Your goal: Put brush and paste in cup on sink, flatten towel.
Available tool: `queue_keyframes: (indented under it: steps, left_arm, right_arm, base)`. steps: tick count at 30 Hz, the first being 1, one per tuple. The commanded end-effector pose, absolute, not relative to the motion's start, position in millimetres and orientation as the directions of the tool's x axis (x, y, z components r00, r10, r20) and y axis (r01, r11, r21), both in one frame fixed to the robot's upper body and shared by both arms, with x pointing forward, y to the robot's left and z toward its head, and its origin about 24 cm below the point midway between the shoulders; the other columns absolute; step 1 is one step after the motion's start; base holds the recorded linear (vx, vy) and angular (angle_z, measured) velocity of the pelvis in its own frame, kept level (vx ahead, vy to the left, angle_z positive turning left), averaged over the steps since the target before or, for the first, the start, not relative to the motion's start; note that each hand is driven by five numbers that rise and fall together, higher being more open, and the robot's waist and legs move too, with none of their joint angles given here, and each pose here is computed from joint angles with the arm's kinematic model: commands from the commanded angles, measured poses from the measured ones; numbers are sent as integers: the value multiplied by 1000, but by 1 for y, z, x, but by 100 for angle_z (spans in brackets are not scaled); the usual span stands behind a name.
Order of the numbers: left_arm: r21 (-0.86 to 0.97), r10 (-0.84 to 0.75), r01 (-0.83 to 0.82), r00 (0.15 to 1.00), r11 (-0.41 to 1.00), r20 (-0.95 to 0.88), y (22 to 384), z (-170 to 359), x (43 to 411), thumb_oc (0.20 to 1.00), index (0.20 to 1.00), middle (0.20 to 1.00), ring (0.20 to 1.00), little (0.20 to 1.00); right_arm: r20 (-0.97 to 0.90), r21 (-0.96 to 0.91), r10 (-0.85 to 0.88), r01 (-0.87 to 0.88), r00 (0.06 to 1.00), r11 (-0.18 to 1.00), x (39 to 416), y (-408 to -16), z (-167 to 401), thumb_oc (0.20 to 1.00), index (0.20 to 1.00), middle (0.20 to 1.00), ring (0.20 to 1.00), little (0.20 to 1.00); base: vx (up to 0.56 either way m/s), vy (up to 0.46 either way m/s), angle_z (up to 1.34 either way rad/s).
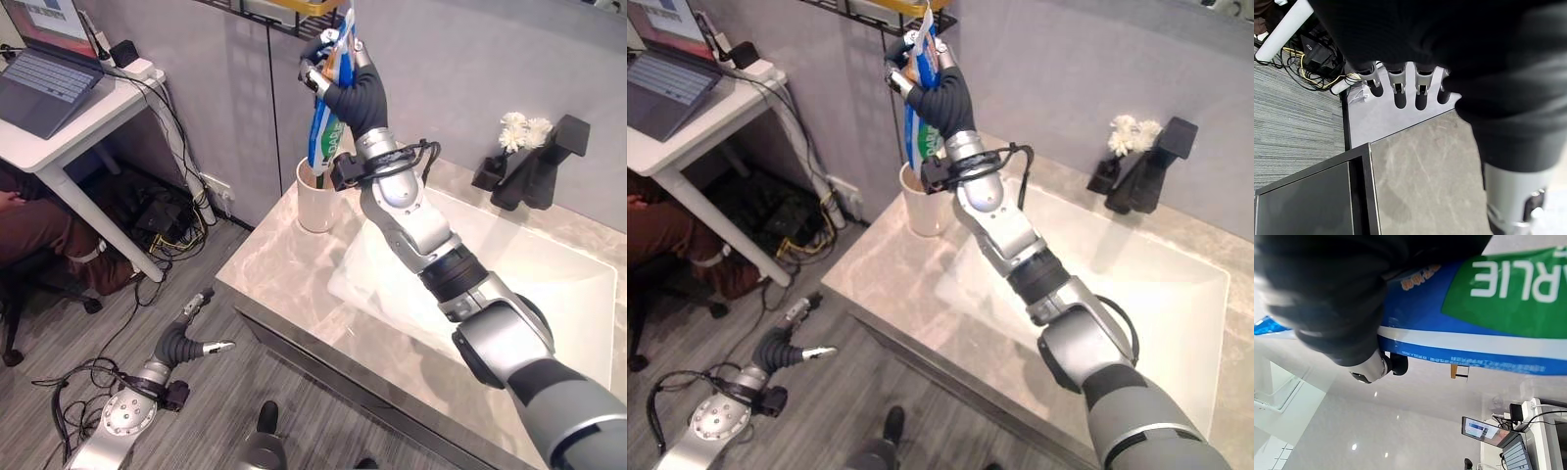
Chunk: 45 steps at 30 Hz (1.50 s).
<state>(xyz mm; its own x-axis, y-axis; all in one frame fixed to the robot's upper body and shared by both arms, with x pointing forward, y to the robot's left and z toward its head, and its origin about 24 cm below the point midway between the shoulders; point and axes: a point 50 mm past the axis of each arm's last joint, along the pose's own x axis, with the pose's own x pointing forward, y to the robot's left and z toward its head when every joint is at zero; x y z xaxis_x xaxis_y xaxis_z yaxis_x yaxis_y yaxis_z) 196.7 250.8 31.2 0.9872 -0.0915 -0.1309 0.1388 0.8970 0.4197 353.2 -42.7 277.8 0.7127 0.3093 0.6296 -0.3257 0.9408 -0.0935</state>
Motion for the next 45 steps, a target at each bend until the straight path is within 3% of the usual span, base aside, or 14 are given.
queue_keyframes:
  steps: [1,45]
  left_arm:
    - [453,-109,128,992,882,-68,258,48,198,1000,1000,1000,1000,1000]
    - [433,-93,100,995,896,-36,259,56,196,1000,1000,1000,1000,1000]
  right_arm:
    - [736,-145,302,-295,605,944,343,-49,315,200,200,200,200,200]
    - [646,-156,328,-300,689,941,353,-41,281,200,200,200,200,200]
  base:
    - [0,0,0]
    - [0,0,0]
